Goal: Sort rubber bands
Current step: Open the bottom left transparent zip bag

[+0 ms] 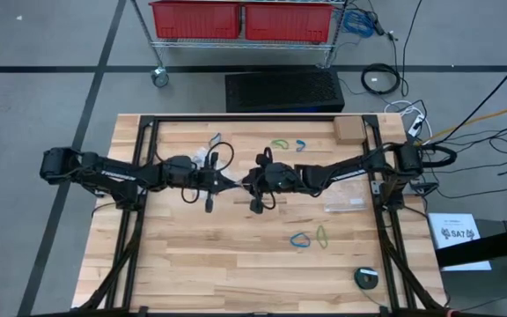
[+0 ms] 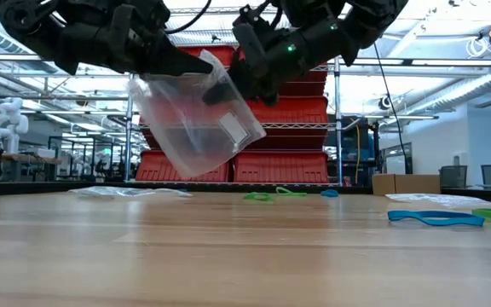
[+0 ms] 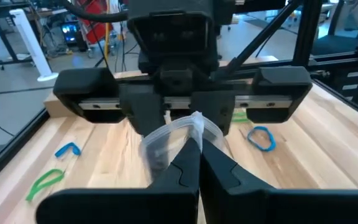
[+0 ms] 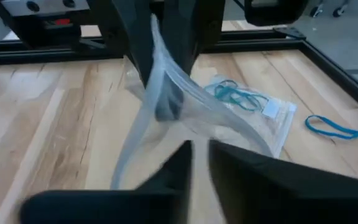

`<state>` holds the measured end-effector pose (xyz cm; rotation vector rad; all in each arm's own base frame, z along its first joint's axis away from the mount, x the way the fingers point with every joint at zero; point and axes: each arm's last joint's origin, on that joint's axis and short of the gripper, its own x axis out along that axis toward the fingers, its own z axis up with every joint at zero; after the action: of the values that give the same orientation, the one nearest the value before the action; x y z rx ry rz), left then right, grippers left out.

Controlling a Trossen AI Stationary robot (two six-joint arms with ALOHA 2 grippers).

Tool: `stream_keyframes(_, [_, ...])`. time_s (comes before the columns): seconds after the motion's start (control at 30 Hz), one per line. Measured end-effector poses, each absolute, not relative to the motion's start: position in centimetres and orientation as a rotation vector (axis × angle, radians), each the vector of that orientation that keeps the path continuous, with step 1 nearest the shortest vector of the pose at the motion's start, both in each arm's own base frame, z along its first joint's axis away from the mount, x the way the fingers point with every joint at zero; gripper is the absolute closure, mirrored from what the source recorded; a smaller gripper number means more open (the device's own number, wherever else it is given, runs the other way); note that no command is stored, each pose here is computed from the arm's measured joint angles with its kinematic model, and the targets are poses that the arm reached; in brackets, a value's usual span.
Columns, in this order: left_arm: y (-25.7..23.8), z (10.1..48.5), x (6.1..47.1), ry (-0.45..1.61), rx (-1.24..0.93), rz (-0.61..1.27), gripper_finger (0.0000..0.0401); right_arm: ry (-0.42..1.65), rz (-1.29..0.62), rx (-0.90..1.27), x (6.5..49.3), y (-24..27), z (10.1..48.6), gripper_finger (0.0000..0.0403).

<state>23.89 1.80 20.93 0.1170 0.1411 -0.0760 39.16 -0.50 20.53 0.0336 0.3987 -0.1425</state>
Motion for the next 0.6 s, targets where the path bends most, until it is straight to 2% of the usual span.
stream_keyframes(0.07, [1.76, 20.96, 23.90, 0.139, 0.118, -0.070, 0.0400, 0.395, -0.133, 0.008, 39.18, -0.29, 20.57, 0.0392])
stream_keyframes(0.37, [1.66, 21.19, 23.94, 0.115, 0.121, -0.070, 0.0400, 0.370, -0.058, 0.049, 39.29, -0.01, 20.81, 0.0388])
stream_keyframes(0.47, [1.66, 21.21, 23.94, 0.113, 0.121, -0.070, 0.0400, 0.362, -0.053, 0.049, 39.33, 0.19, 20.86, 0.0357])
stream_keyframes(0.6, [1.66, 21.24, 23.95, 0.110, 0.112, -0.068, 0.0400, 0.334, -0.046, 0.052, 39.42, 0.45, 21.12, 0.0282])
